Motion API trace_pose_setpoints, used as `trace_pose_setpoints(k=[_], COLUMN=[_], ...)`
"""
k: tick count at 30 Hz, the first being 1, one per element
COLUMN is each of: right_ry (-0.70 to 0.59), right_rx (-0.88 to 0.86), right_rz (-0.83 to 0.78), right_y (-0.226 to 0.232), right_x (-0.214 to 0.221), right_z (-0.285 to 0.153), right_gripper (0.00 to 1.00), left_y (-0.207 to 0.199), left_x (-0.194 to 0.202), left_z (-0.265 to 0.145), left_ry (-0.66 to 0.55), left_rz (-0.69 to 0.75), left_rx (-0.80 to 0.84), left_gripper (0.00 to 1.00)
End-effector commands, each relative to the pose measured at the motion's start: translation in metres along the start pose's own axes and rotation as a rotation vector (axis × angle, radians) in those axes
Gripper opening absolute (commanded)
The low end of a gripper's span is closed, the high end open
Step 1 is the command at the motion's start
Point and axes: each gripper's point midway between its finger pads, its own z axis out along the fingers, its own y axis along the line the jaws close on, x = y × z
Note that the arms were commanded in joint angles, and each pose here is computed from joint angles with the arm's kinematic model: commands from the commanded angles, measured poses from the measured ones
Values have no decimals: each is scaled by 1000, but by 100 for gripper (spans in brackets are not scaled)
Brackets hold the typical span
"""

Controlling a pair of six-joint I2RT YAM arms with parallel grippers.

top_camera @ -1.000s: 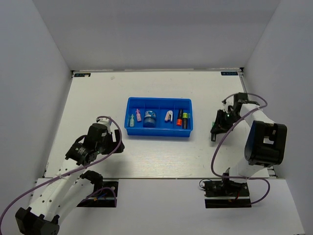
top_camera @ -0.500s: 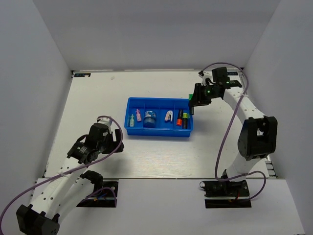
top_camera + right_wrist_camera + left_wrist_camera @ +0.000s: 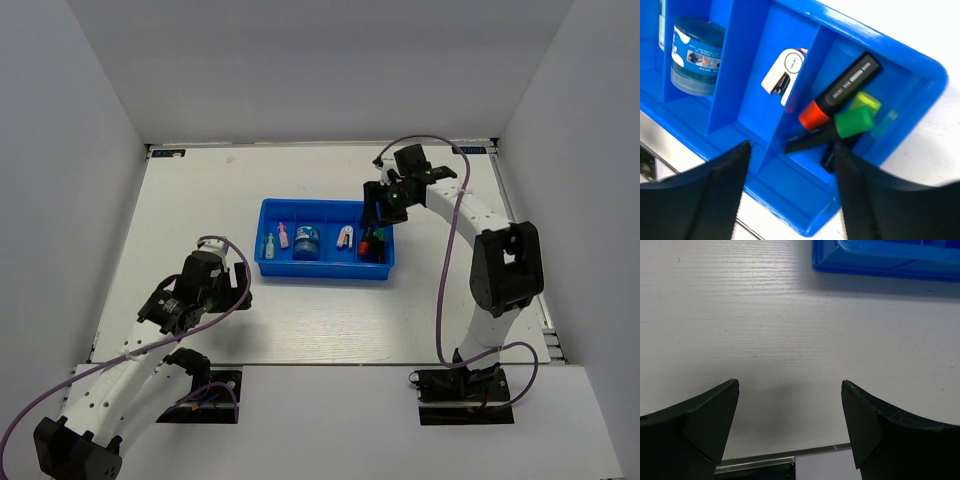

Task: Sort the stationery into containers
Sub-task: Place the pen in the storage box, then reset both arms

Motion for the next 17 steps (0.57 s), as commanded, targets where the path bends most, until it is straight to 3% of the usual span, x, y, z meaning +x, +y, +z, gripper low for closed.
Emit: trace_pose_setpoints(k=[1, 4, 6, 7, 8, 9, 10, 11, 12, 13, 14, 15, 17], right_ry=[-123, -171, -155, -254, -285, -268, -369, -375, -387, -413, -419, -440, -472], right_rx=[26, 42, 82, 133, 164, 277, 316, 336, 408, 423, 434, 444, 471], right_rz=[-67, -96, -149, -198, -206, -180, -205, -201, -222, -223, -221, -241, -260], right_y=[10, 17, 8, 9, 4, -25, -19, -25, -35, -34, -35, -34, -33], right_x=[-32, -36, -22, -34, -35, -14, -19, -11, -3, 2, 6, 12, 22], right_z=[-32, -56, -60, -84, -91, -82, -110, -108, -119, -129, -132, -141, -157], right_gripper=[72, 72, 68, 64, 64, 68, 73, 90, 90, 90, 90, 90, 90], left_y=[2, 2, 3, 3, 3, 4, 4, 6, 5, 7, 7, 7, 10], left_x=[-3, -3, -4, -6, -7, -6, -8, -8, -11, -12, -14, -17, -22], left_z=[1, 2, 2, 2, 2, 3, 3, 4, 3, 3, 2, 2, 1], left_ry=[-22, -23, -26, -35, -37, -36, -39, -34, -39, -36, -41, -47, -65], left_rz=[5, 6, 10, 13, 14, 13, 9, 0, -9, -17, -28, -38, -47], left_rx=[-7, -7, -13, -12, -12, -16, -17, -24, -21, -30, -34, -41, -60], left_gripper=[94, 94, 86, 48, 21, 3, 0, 0, 9, 34, 84, 97, 100])
